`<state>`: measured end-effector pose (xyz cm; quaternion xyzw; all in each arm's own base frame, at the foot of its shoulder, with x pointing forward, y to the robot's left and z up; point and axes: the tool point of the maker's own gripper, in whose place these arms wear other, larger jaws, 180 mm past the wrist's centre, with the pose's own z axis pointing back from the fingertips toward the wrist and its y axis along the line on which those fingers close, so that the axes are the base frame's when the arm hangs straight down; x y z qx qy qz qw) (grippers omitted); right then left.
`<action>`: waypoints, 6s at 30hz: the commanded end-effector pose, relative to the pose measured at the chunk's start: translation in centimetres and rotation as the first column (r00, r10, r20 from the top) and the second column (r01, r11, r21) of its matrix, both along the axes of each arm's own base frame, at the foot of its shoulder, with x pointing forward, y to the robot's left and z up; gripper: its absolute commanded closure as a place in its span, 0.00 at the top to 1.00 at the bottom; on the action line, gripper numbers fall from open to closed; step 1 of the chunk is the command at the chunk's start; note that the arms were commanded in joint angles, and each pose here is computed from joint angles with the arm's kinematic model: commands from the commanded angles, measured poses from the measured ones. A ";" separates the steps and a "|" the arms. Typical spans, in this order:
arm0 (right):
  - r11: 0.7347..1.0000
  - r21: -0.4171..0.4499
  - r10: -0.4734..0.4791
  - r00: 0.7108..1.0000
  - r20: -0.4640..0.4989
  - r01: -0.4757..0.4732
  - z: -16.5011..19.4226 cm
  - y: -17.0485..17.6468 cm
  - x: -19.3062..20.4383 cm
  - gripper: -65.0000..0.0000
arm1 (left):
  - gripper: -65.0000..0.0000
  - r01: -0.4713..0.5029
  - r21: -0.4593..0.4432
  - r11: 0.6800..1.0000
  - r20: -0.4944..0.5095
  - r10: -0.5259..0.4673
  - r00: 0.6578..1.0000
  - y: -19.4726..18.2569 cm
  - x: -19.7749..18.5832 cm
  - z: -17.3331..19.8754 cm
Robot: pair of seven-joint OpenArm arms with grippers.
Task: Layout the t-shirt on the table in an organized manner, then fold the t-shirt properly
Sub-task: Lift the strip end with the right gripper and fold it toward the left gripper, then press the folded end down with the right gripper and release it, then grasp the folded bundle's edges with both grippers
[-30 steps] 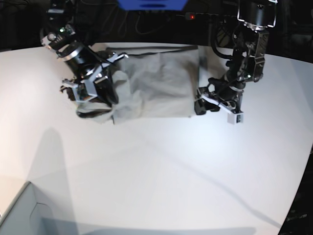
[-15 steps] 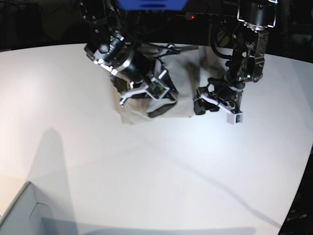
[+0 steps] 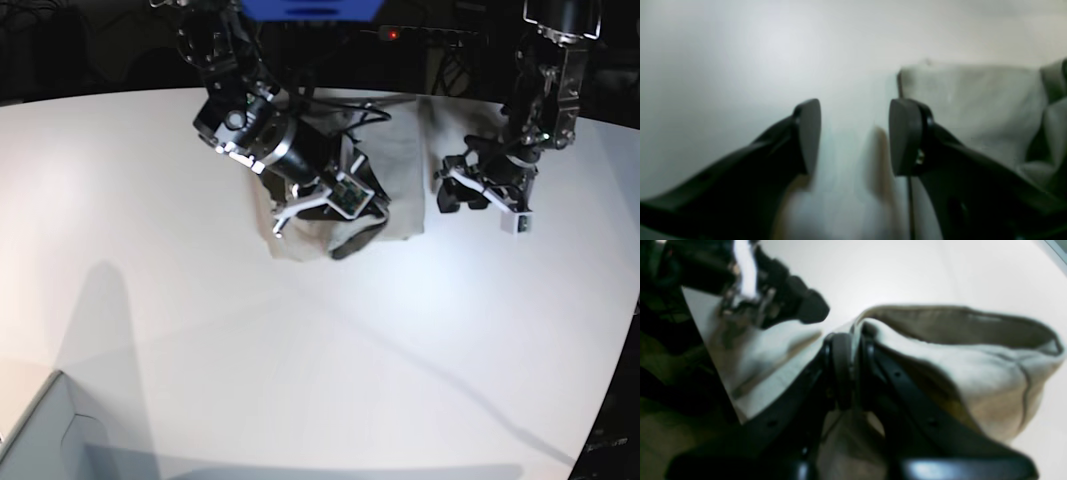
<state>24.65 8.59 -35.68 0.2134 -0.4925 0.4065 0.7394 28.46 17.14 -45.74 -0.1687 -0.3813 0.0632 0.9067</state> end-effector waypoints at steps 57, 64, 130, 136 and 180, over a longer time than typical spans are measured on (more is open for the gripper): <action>0.991 -0.093 0.105 0.984 0.143 -0.092 4.9 1.9 2.1 0.57 | 0.30 -0.084 0.114 0.990 -0.058 0.091 0.994 10.0 0.1 0.8; 0.973 -0.202 -0.091 0.991 0.101 0.110 4.3 -5.5 2.3 0.57 | 0.30 0.040 -0.004 0.999 -0.007 -0.040 0.999 6.6 0.3 1.6; 0.962 -0.264 -0.069 0.998 -0.004 0.065 0.9 -6.8 -1.8 0.51 | 0.91 0.177 -0.196 0.965 0.177 -0.142 0.974 -7.7 2.2 9.4; 0.962 -0.265 -0.070 0.998 -0.008 0.066 0.8 -6.8 -1.9 0.51 | 0.91 0.175 -0.240 0.955 0.168 -0.136 0.976 -8.8 3.5 8.1; 0.930 -0.300 -0.223 0.975 -0.009 0.210 0.2 -11.8 -0.3 0.52 | 0.73 0.156 -0.255 0.954 -0.065 -0.178 0.982 -8.4 -1.9 3.5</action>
